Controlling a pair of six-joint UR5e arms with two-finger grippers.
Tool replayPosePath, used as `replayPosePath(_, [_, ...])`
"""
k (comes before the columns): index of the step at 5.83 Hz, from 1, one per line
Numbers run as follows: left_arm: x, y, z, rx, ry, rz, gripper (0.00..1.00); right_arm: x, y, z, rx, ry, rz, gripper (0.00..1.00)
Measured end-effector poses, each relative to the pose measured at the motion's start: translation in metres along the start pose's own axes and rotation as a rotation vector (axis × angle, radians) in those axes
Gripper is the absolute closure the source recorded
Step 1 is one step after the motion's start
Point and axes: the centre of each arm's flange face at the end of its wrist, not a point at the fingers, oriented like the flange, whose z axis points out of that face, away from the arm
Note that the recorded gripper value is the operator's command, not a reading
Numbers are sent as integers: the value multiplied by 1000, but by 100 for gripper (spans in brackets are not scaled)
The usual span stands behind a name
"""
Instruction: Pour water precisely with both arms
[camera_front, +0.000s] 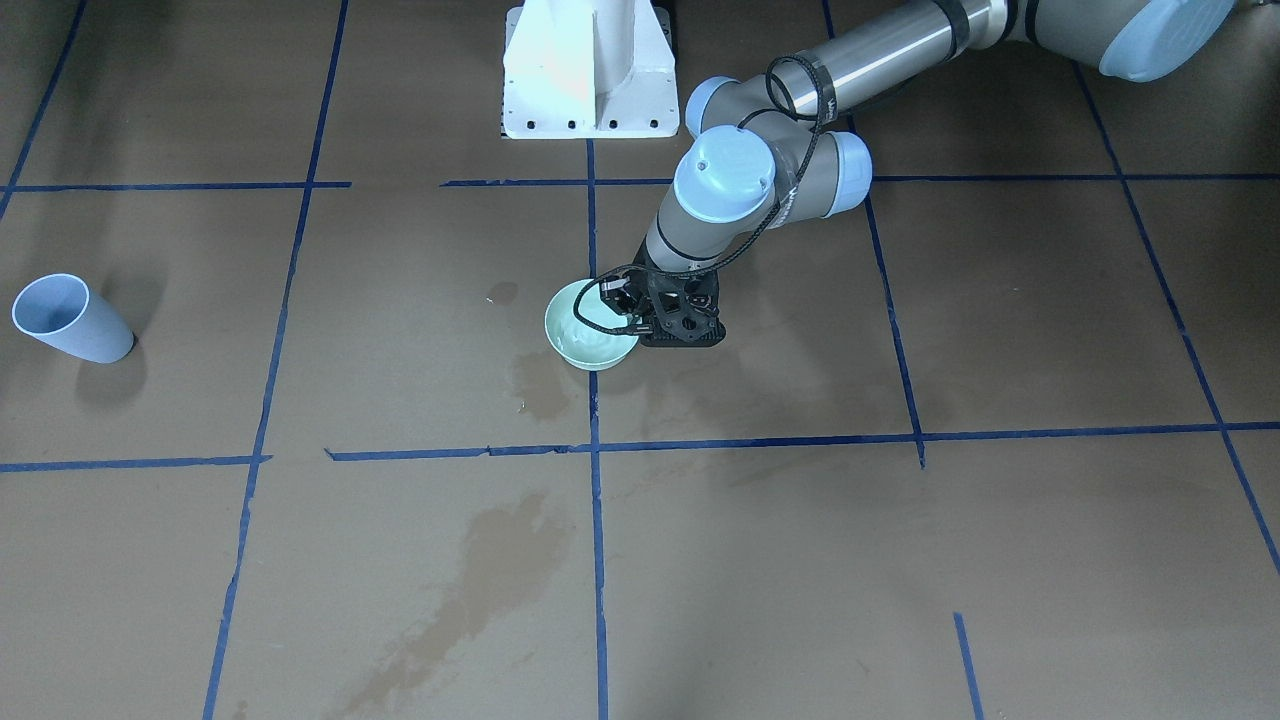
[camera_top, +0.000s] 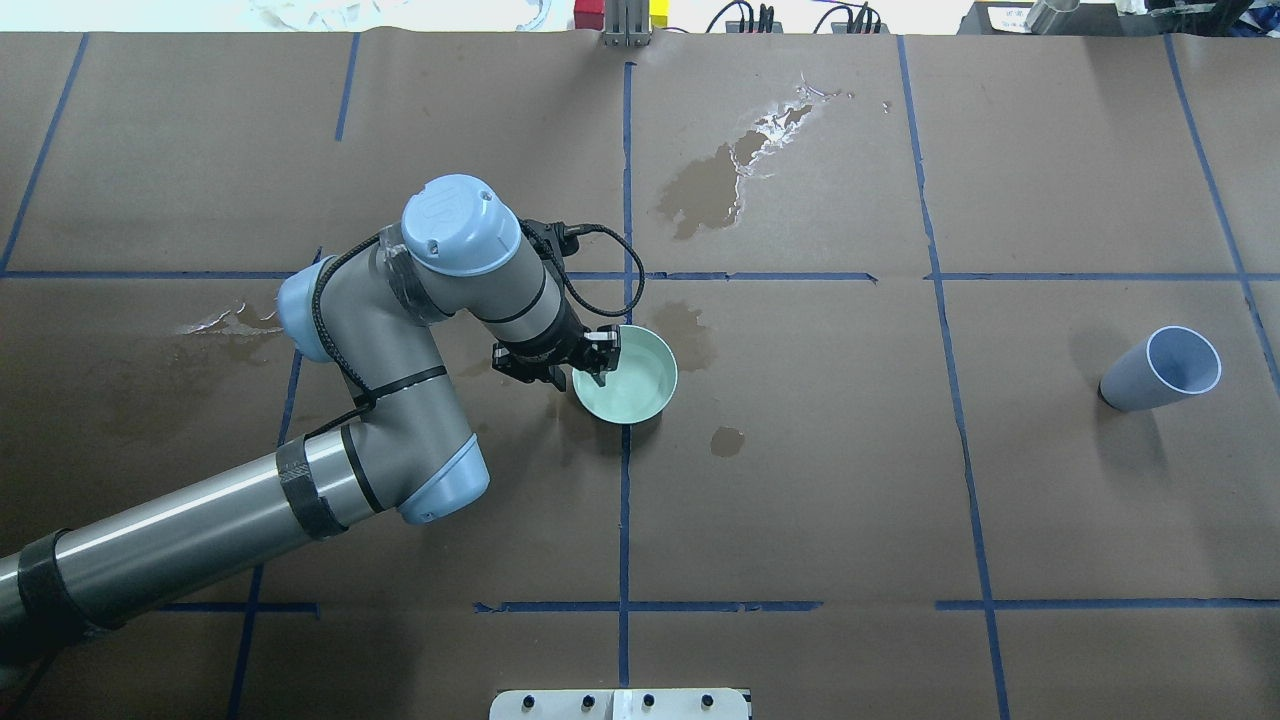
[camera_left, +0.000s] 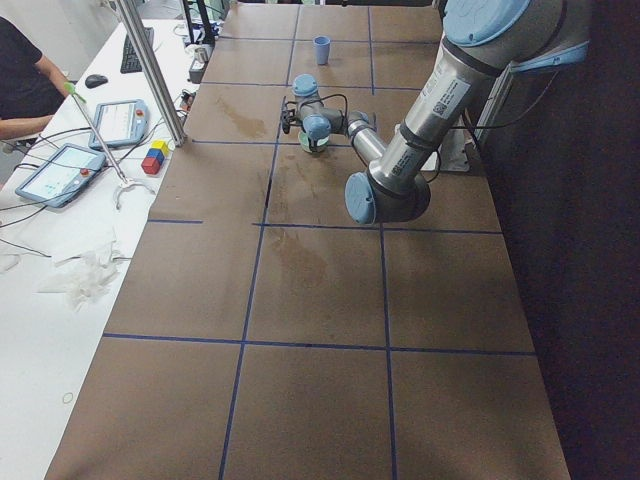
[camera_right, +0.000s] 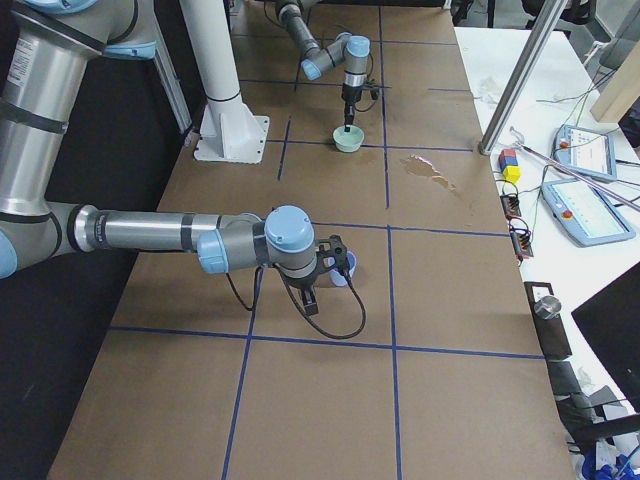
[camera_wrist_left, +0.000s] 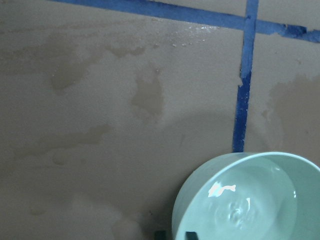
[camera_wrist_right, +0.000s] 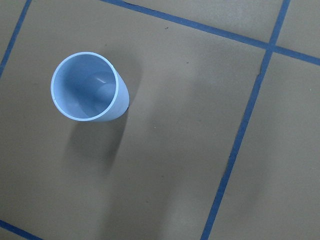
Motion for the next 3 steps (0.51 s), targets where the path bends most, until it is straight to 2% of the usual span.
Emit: replayPosePath(3, [-36, -14, -73, 91, 64, -9, 7, -20, -11, 4, 70, -6, 38, 0])
